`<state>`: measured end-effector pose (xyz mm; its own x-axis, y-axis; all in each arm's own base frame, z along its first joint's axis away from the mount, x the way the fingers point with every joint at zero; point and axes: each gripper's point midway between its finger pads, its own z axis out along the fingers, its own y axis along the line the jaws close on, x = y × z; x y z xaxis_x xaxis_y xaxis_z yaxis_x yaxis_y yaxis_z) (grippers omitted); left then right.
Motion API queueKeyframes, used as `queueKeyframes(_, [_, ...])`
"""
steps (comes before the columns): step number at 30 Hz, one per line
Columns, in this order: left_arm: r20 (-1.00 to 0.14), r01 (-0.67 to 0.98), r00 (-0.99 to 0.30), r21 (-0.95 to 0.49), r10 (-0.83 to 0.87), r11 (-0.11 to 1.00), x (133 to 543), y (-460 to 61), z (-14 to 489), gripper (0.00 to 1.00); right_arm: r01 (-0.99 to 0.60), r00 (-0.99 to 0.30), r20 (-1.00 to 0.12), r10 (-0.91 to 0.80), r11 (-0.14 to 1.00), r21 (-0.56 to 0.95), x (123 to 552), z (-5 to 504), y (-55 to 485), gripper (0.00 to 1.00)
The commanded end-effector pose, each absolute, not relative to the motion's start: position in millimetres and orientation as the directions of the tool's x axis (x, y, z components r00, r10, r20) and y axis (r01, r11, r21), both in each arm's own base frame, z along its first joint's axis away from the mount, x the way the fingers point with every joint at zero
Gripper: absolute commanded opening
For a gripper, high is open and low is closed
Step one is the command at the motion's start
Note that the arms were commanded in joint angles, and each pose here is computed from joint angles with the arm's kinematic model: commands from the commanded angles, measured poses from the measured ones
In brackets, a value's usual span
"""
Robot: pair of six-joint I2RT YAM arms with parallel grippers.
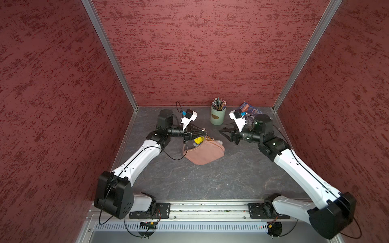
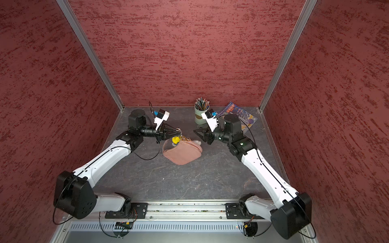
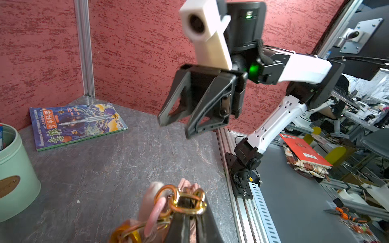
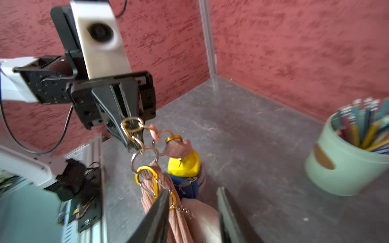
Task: Remove the decoration from the bag
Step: Remove the decoration item from the bag.
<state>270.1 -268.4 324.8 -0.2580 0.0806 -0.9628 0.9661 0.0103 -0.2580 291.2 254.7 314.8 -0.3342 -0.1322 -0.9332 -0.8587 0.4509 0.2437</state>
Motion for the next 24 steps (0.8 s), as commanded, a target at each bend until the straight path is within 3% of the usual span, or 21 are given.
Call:
queueKeyframes(1, [-0.982, 0.982, -0.176, -0.180, 0.074, -0.060, 260.1, -266.0, 343.8, 0.00, -0.938, -0.250, -0.953, -0.171, 0.288, 0.194, 269.2, 318.5, 267.1, 0.50])
queueKeyframes(6, [-0.979, 0.979, -0.187, -0.193, 0.080, -0.068, 255.5, -267.1, 343.8, 0.00, -0.947, -0.161, -0.970, -0.181, 0.305, 0.101, 259.9, 312.7, 278.4, 0.57])
queueKeyframes(15, [-0.975, 0.976, -0.203, -0.208, 0.087, -0.059, 253.6, -272.2, 342.9, 0.00, -0.920, -0.181, -0.959, -0.218, 0.382, 0.087, 257.0, 309.1, 295.7, 0.57])
queueKeyframes(24, [-0.973, 0.974, -0.213, -0.218, 0.093, -0.056, 255.5, -273.8, 340.8, 0.00, -0.922, -0.170, -0.951, -0.259, 0.383, 0.060, 254.8, 296.5, 306.9, 0.56])
